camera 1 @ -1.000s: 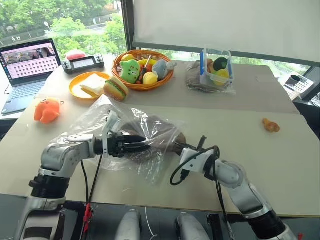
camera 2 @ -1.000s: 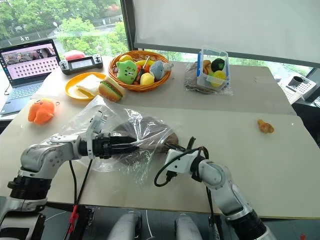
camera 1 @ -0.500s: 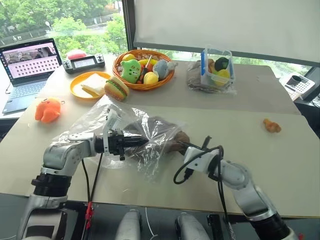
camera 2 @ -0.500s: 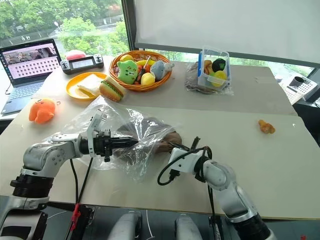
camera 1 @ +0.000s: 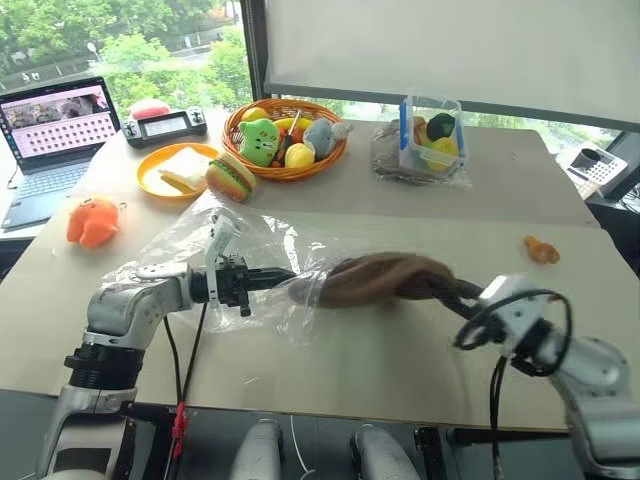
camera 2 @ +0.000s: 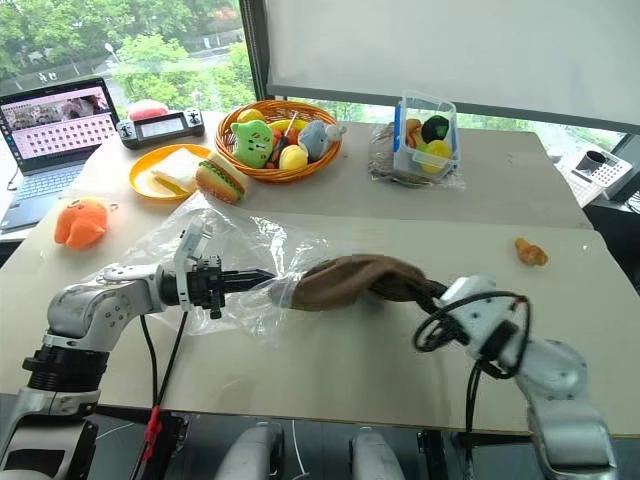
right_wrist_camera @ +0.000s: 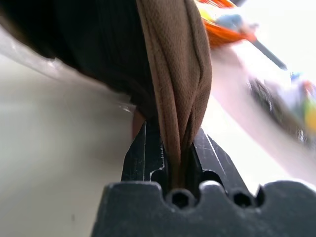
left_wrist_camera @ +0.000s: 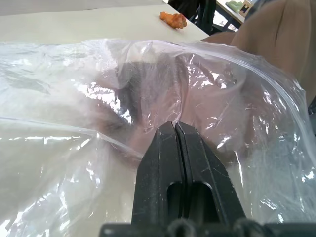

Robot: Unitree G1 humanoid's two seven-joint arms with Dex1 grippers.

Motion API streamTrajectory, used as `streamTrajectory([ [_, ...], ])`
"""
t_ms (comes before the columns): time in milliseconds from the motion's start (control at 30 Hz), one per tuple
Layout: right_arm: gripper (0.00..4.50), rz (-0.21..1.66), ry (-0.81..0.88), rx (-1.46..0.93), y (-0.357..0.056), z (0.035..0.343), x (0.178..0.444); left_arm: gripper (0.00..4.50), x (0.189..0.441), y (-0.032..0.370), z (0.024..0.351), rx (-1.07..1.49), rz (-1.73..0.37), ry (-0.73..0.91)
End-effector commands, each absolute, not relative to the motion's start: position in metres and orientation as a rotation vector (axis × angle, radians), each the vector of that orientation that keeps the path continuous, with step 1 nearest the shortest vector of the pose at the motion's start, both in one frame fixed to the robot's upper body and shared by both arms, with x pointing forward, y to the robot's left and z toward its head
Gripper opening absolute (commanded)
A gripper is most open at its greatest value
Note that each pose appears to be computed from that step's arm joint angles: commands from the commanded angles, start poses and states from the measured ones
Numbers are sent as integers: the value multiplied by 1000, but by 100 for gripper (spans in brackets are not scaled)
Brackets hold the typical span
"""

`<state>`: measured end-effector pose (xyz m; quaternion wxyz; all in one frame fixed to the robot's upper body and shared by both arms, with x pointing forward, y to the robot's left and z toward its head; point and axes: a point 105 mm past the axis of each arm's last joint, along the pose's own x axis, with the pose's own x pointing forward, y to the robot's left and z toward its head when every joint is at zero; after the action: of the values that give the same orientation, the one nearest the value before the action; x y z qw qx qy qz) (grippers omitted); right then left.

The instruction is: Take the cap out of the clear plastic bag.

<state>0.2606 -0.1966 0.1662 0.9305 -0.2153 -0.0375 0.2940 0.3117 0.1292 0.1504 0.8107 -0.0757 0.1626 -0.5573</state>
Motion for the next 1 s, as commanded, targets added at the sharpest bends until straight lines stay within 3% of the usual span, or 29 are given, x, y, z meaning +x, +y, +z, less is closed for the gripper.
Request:
streamTrajectory([
  [33,52,470,-191,-311,-226,206,261,3,311,127,154,-85,-1198,300],
  [133,52,307,-321,-155,-257,243,267,3,305,120,142,69,-1222,274],
  [300,52,140,-473,-130,-277,283,271,3,288,103,127,380,-1318,136],
  [400,52,131,-501,-466,-251,293,279,3,283,90,128,510,-1365,-2],
  [500,52,230,-469,-803,-211,270,290,3,288,84,132,542,-1371,-81],
  [633,52,351,-408,-997,-174,220,300,3,303,79,132,569,-1355,-118],
  [700,52,403,-216,-1112,-177,168,308,3,306,76,131,573,-1364,-123],
  [800,52,381,40,-1155,-202,115,312,3,305,75,129,573,-1387,-125],
  [967,52,415,217,-1127,-213,78,305,3,300,75,123,553,-1412,-103],
  [1000,81,430,208,-1107,-210,78,303,0,299,76,122,554,-1412,-93],
])
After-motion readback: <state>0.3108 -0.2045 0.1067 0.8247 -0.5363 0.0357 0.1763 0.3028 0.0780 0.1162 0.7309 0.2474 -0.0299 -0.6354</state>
